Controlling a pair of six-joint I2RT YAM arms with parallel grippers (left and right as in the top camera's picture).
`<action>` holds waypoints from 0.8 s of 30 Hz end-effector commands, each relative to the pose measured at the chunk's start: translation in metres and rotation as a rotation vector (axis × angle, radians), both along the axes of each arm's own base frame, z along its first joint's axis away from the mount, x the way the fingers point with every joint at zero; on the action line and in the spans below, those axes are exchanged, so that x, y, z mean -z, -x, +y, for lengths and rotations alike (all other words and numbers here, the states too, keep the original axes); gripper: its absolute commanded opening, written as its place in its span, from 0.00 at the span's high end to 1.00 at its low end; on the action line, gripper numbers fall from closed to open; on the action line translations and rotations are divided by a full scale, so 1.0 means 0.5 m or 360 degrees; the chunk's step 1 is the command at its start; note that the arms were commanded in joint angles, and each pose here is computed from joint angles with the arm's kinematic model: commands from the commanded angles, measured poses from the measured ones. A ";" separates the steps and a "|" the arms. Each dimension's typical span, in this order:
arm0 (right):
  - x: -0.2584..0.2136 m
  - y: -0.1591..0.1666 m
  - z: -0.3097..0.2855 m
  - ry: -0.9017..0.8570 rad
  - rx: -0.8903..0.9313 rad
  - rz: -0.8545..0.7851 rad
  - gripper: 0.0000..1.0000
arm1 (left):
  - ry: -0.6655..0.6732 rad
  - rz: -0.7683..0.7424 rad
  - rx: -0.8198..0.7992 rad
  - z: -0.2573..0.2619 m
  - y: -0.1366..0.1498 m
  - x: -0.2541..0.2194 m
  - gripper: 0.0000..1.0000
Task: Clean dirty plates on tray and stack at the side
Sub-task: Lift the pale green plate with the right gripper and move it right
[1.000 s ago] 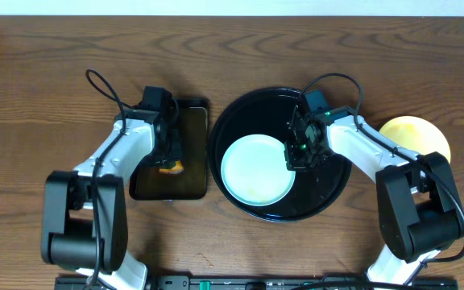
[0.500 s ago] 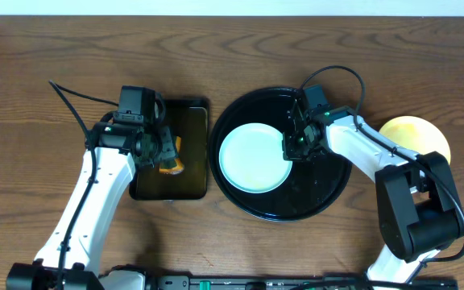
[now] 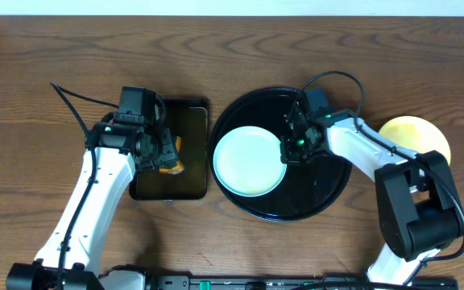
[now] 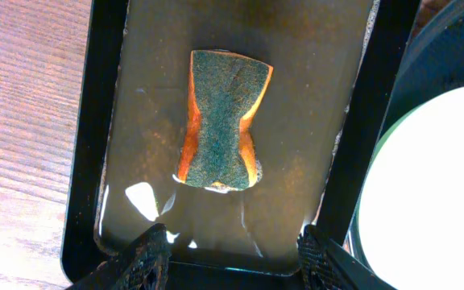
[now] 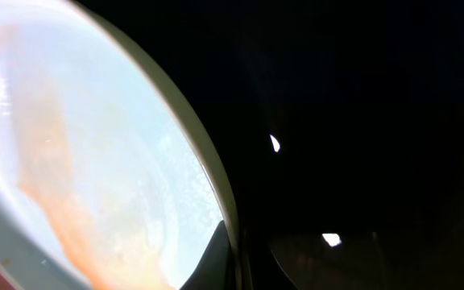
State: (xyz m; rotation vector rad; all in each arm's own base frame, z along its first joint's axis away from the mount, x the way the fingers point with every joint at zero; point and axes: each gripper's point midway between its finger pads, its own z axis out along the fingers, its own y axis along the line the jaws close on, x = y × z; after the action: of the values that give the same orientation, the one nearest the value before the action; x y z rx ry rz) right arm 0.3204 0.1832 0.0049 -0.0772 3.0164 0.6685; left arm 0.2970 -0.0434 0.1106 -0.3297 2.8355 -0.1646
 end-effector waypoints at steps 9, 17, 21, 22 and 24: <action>-0.095 -0.051 -0.060 -0.0071 0.0067 -0.0230 0.99 | 0.0004 0.0025 0.0005 0.000 0.008 0.009 0.47; -0.206 -0.070 -0.209 0.0543 0.0232 -0.0604 0.99 | 0.0004 0.0025 0.0005 0.000 0.008 0.009 0.46; -0.277 -0.073 -0.255 0.0736 0.0272 -0.0803 0.99 | 0.0004 0.0019 0.0005 -0.001 0.007 0.008 0.46; -0.289 -0.072 -0.261 0.0777 0.0274 -0.0837 0.99 | 0.0004 0.0019 0.0005 -0.001 0.007 0.008 0.46; -0.313 -0.070 -0.272 0.0887 0.0252 -0.0912 0.99 | 0.0004 0.0019 0.0005 -0.001 0.007 0.008 0.46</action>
State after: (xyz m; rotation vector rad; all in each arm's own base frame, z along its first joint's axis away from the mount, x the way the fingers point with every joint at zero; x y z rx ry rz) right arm 0.3553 0.0674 0.1429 -0.0014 2.5898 0.0239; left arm 0.2972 -0.0439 0.1107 -0.3290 2.8349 -0.1687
